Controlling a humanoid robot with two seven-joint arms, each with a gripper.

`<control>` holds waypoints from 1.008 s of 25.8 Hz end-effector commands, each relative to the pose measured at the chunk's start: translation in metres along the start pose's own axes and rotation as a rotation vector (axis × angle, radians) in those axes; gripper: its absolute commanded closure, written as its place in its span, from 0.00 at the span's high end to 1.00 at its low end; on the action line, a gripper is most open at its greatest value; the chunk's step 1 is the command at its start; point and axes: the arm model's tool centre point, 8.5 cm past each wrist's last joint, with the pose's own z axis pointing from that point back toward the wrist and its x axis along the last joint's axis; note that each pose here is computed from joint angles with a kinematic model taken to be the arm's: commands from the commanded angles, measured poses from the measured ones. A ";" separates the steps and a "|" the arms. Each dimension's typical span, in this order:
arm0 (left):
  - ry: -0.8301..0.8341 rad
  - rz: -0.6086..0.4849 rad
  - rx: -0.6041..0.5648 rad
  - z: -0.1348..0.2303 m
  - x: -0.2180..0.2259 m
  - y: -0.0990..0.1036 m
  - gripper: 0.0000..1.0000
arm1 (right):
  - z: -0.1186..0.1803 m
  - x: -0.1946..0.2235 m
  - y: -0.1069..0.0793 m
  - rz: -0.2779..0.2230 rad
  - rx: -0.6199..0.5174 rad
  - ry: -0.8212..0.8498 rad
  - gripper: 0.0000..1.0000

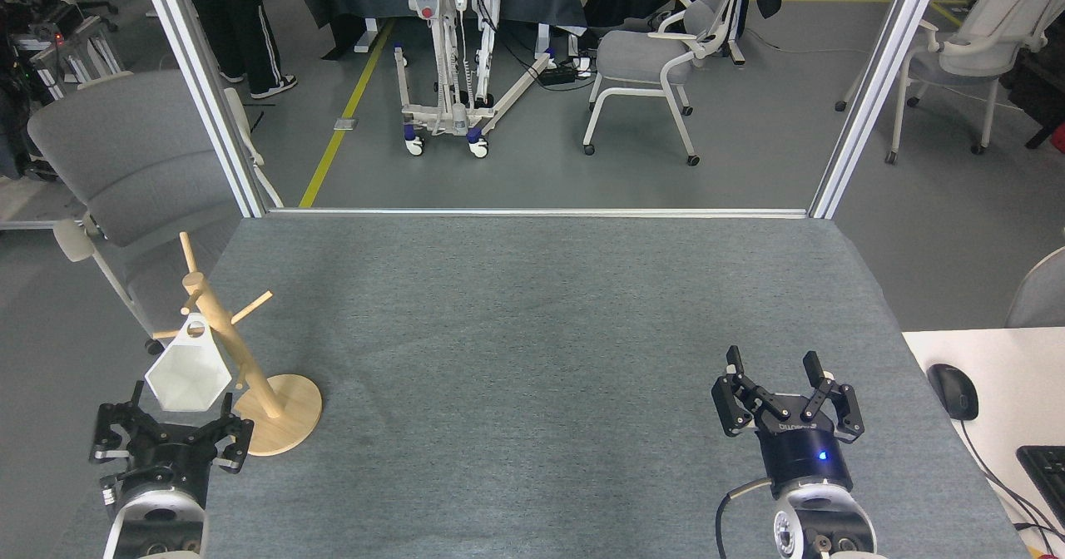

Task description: Hang cup on storage rack

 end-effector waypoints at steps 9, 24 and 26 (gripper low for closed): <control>-0.039 0.064 -0.040 0.025 0.003 -0.038 0.99 | -0.001 0.002 0.000 -0.004 -0.003 0.000 1.00; -0.399 0.542 0.196 0.061 0.138 0.040 0.99 | -0.001 0.004 -0.001 -0.011 -0.007 -0.002 1.00; -0.378 0.568 0.218 0.050 0.149 0.064 0.99 | -0.001 0.003 -0.001 -0.009 -0.006 -0.002 1.00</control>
